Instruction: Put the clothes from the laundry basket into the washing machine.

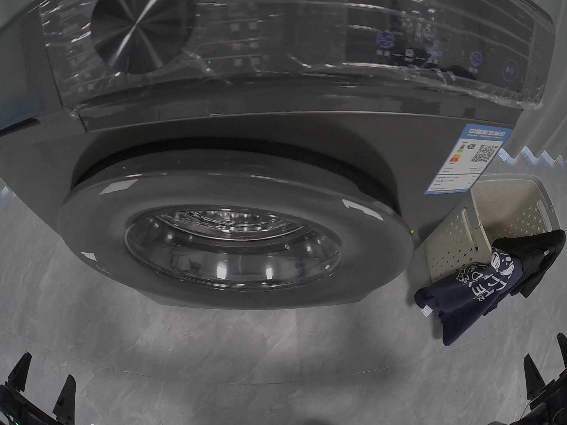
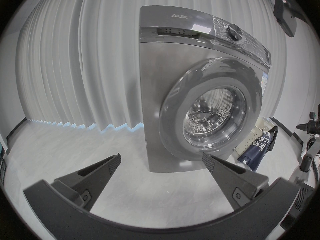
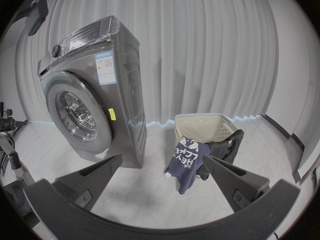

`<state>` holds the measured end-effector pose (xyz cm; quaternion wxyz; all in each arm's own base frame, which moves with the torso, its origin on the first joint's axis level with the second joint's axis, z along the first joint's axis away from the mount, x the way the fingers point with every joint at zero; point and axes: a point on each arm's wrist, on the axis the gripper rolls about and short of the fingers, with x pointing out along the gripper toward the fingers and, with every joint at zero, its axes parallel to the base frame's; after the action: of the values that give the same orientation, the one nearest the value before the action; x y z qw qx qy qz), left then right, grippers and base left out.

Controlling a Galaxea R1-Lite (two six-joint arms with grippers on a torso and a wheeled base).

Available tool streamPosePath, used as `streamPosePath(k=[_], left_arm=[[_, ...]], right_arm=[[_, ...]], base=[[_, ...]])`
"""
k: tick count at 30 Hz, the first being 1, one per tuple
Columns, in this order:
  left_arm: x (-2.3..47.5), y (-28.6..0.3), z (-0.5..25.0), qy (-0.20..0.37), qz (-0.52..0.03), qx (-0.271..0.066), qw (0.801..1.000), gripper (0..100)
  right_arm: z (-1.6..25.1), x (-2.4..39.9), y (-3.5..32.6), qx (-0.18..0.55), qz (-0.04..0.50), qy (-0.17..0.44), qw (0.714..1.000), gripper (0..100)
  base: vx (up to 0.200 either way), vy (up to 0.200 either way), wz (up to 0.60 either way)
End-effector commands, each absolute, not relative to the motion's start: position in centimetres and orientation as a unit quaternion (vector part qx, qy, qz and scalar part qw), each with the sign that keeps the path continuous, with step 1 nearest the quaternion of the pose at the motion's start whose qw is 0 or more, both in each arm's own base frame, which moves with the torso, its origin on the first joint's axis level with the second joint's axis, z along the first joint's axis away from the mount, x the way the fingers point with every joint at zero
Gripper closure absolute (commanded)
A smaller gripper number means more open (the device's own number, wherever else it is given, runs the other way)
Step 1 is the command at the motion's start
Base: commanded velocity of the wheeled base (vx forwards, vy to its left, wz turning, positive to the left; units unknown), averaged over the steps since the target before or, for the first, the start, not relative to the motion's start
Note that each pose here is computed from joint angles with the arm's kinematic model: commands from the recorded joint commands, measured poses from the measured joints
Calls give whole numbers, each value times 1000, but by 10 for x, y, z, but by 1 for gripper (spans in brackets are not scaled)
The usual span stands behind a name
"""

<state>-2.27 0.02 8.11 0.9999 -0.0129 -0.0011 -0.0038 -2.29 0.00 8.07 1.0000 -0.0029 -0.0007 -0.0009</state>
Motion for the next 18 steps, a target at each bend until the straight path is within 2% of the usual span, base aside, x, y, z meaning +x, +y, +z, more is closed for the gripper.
streamPosePath(k=[1,16,18], left_arm=[[-23,0,76,-1,-4,-14,1000,0],[-23,0,76,-1,-4,-12,1000,0],[-23,0,76,-1,-4,-12,1000,0]], right_arm=[[76,-23,0,-3,-1,-1,1000,0],[76,-23,0,-3,0,-1,1000,0],[76,-23,0,-3,-1,-1,1000,0]], base=[[0,200,0],[0,0,0],[200,0,0]])
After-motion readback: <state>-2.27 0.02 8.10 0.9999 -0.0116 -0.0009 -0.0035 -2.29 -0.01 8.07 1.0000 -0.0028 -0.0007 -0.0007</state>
